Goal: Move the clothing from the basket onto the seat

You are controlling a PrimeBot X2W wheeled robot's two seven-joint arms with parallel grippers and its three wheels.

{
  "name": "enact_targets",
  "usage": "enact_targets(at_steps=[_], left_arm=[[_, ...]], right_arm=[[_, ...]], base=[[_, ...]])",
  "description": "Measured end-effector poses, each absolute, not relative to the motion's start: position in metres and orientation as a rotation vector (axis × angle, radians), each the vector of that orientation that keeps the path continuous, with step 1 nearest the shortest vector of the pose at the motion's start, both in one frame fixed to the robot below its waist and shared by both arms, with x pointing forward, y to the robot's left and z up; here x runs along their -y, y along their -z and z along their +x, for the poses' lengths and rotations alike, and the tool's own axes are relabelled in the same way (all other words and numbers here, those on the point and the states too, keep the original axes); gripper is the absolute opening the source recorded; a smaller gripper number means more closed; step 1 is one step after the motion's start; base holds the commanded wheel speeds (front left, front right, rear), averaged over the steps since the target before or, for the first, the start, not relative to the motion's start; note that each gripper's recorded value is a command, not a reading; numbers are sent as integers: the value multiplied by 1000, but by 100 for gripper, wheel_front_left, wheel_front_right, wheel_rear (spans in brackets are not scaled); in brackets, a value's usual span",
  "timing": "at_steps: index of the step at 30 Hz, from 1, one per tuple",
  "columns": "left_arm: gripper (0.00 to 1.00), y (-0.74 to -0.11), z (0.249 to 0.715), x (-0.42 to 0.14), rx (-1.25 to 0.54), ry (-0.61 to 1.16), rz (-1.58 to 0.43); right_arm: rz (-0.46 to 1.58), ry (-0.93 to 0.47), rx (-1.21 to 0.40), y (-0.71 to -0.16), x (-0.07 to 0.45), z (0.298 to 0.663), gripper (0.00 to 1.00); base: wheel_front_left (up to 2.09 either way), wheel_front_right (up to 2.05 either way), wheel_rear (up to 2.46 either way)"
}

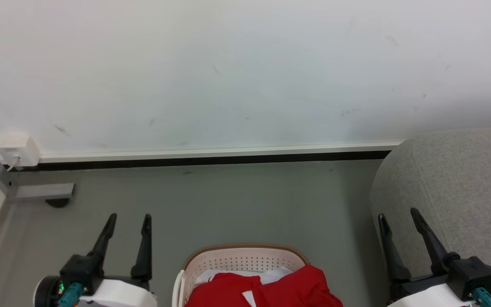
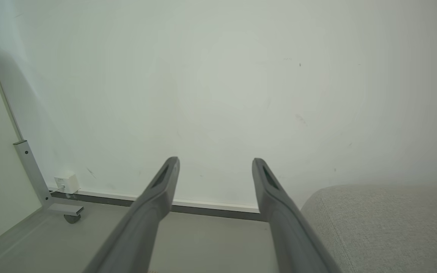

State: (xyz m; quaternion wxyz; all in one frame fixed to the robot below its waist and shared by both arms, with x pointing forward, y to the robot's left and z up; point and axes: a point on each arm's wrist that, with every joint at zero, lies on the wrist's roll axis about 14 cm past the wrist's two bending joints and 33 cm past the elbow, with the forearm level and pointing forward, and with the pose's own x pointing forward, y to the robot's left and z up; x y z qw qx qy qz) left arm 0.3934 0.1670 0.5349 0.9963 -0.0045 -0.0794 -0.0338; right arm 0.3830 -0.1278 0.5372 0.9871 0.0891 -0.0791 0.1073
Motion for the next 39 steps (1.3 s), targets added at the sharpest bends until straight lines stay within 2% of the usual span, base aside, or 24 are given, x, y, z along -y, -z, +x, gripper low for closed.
enact_targets(at_steps=[8,18,39], left_arm=[[100,-530,399,-158,143,92,-19],[100,-501,416,-127,57,179,-29],[100,-359,444,-43,-367,525,124]], right_arm=[[183,-194,158,-536,135,381,100],[221,-93,148,-529,167,376,100],[243,93,119,-516,227,373,100]], base=[[0,0,0],[0,0,0],[0,0,0]])
